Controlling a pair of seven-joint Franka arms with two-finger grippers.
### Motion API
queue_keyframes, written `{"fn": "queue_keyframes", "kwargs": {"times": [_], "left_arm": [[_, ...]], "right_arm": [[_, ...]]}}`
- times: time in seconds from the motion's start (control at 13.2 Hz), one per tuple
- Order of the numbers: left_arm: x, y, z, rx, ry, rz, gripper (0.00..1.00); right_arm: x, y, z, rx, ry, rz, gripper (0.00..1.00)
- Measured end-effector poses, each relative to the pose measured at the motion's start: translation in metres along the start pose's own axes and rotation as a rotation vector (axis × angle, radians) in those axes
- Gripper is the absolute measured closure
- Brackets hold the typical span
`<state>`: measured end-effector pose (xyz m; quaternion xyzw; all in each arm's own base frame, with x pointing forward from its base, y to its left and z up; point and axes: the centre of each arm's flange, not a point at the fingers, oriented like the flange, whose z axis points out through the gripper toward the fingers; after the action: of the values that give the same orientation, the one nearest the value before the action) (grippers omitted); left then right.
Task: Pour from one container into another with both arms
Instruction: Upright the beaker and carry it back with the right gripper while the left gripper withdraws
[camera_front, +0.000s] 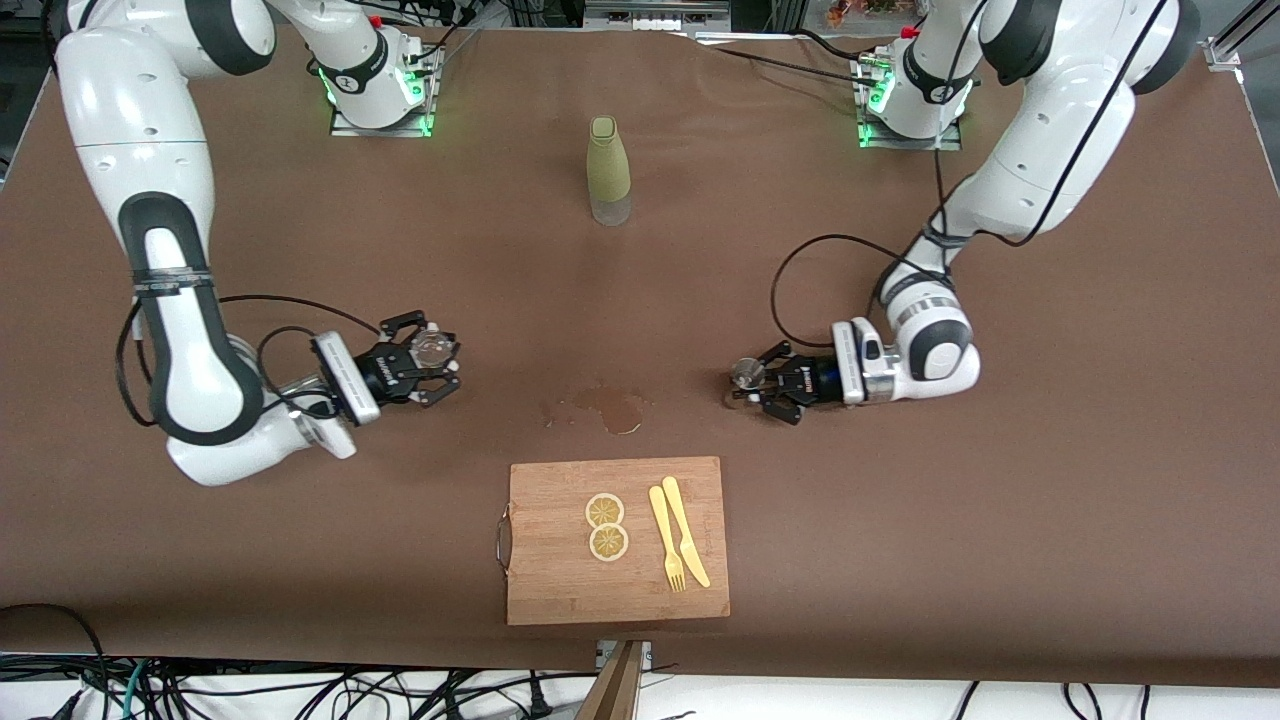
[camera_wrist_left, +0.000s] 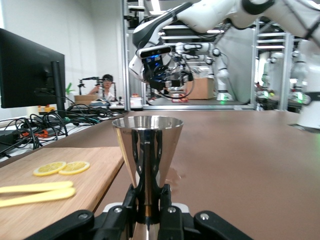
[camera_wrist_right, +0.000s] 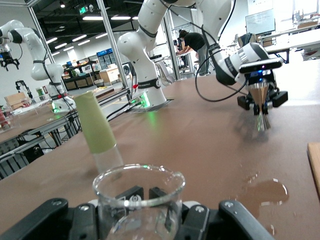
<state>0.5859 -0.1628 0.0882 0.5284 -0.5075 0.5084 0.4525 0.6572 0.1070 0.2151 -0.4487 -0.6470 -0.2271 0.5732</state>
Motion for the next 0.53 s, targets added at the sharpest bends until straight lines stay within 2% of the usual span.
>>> {"fn": "queue_keyframes", "kwargs": {"times": [0.15,0.3,0.53], "left_arm": [[0.003,-0.006,-0.059,-0.065,-0.015,0.032,0.79],[0.009,-0.005,-0.120,-0.123,-0.020,0.039,0.79],[0.013,0.002,-0.194,-0.151,-0.043,0.021,0.79]], "right_arm": [[-0.031,-0.021,-0.023,-0.022,0.017,-0.046,0.86],[-0.072,-0.045,-0.041,-0.059,0.058,-0.077,0.86],[-0.135,-0.081,-0.056,-0.059,0.097,-0.061,0.86]]}}
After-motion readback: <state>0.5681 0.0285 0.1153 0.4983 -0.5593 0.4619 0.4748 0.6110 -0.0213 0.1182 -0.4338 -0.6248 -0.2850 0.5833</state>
